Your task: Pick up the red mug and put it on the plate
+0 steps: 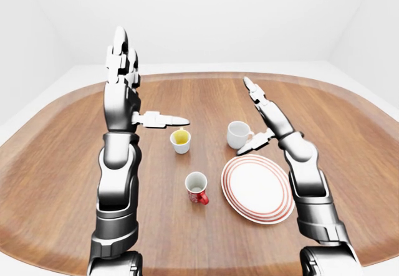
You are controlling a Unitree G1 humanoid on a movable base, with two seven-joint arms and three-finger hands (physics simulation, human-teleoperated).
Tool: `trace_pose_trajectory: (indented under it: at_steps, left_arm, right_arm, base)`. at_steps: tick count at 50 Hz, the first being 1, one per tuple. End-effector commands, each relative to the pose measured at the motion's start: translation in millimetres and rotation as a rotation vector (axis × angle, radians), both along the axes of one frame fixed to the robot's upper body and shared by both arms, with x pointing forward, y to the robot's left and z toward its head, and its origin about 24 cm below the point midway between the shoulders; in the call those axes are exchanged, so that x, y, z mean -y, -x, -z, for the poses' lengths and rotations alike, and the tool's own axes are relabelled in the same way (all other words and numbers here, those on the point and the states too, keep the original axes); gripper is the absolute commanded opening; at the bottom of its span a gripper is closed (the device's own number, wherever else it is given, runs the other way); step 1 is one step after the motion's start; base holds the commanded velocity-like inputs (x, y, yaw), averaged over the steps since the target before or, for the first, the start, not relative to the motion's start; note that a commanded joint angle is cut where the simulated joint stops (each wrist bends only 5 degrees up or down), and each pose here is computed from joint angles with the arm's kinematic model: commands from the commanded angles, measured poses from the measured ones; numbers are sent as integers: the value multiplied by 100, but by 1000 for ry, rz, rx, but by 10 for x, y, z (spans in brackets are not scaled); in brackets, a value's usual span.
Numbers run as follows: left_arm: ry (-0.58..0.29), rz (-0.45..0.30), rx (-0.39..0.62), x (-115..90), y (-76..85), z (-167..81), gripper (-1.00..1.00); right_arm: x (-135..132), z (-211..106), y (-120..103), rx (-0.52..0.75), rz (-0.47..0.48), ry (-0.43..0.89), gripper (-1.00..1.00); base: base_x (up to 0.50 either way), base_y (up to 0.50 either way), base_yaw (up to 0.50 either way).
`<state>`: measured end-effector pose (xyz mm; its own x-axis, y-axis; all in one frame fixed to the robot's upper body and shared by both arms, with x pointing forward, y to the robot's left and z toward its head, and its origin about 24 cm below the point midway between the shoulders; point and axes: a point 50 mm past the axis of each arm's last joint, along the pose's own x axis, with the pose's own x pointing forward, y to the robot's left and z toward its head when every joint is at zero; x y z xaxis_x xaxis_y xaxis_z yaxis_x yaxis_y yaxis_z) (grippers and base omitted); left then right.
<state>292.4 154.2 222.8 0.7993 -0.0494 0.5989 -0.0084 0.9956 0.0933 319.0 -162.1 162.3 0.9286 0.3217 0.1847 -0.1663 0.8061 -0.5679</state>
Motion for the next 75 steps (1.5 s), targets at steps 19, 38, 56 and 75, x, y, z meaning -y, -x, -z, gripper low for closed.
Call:
trace_pose_trajectory:
  at_steps: [19,38,56,75]
  left_arm:
    - [-2,5,19,8,24,-37,100]
    - [-7,5,38,4,39,-81,100]
    - [-7,4,44,-4,43,-97,100]
    - [-4,4,46,-14,40,-104,100]
  right_arm:
    - [-334,14,-62,-86,-104,378,100]
    - [-563,179,-68,-179,-166,514,100]
    - [-734,425,-104,-272,-193,577,100]
    - [-951,529,-164,-321,-250,590,100]
  base:
    - [0,0,0]
    - [0,0,0]
    - [0,0,0]
    - [0,0,0]
